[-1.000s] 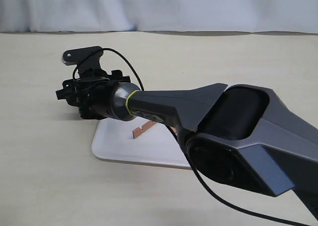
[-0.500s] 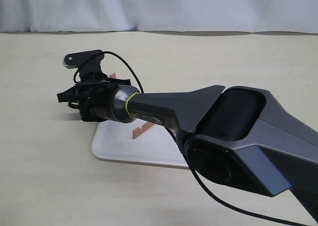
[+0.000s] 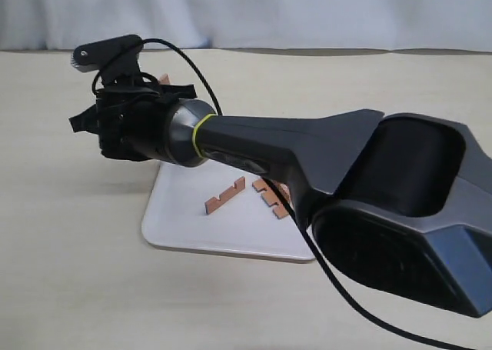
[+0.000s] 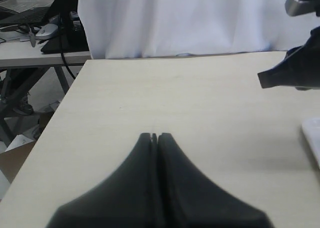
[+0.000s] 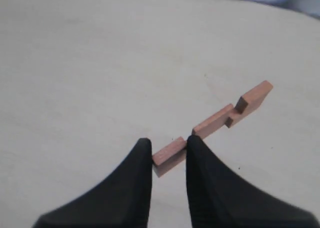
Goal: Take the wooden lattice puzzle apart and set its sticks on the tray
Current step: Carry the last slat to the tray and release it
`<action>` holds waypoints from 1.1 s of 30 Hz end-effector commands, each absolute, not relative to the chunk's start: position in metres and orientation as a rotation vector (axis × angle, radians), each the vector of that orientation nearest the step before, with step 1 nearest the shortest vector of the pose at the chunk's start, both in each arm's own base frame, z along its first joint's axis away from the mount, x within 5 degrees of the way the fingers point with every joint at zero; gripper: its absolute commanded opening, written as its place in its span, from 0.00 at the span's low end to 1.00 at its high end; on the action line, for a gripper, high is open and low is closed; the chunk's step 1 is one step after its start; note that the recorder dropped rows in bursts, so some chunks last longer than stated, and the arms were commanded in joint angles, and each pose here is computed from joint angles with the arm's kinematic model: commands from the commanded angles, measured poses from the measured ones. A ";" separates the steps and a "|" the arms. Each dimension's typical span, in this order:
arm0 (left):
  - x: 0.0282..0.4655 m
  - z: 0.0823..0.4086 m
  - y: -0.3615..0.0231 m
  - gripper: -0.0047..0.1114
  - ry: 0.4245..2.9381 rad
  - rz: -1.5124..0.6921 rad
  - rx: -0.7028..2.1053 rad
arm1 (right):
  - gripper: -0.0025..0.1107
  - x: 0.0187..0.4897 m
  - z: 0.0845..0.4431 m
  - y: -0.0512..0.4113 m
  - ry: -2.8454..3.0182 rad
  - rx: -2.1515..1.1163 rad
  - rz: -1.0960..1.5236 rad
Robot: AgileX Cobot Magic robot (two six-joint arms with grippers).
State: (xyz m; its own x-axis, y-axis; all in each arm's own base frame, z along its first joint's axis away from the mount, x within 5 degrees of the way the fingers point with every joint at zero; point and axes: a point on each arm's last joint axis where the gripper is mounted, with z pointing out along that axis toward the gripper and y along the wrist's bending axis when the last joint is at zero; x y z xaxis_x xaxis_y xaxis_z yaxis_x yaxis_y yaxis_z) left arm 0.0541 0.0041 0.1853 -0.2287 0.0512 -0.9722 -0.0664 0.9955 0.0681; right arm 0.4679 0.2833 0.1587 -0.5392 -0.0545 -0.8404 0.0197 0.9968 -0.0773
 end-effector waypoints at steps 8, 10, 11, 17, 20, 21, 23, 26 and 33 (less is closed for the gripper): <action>0.054 0.186 0.004 0.04 1.790 0.109 -0.013 | 0.06 0.424 0.209 0.294 2.199 -0.273 -0.236; 0.054 0.186 0.004 0.04 1.790 0.109 -0.013 | 0.06 0.413 0.208 0.288 2.225 -0.283 -0.237; 0.054 0.186 0.004 0.04 1.790 0.109 -0.013 | 0.06 0.406 0.207 0.283 2.237 -0.278 -0.222; 0.054 0.186 0.004 0.04 1.790 0.109 -0.013 | 0.06 0.368 0.189 0.253 2.268 -0.224 -0.169; 0.054 0.186 0.004 0.04 1.790 0.109 -0.013 | 0.06 0.351 0.172 0.244 2.285 -0.198 -0.089; 0.054 0.186 0.004 0.04 1.790 0.109 -0.013 | 0.06 0.347 0.164 0.242 2.299 -0.179 -0.066; 0.054 0.186 0.004 0.04 1.790 0.109 -0.013 | 0.06 0.340 0.150 0.238 2.325 -0.167 -0.038; 0.054 0.186 0.004 0.04 1.790 0.109 -0.013 | 0.06 0.336 0.137 0.235 2.341 -0.136 -0.041; 0.054 0.186 0.004 0.04 1.790 0.109 -0.013 | 0.10 0.337 0.136 0.234 2.326 -0.092 -0.029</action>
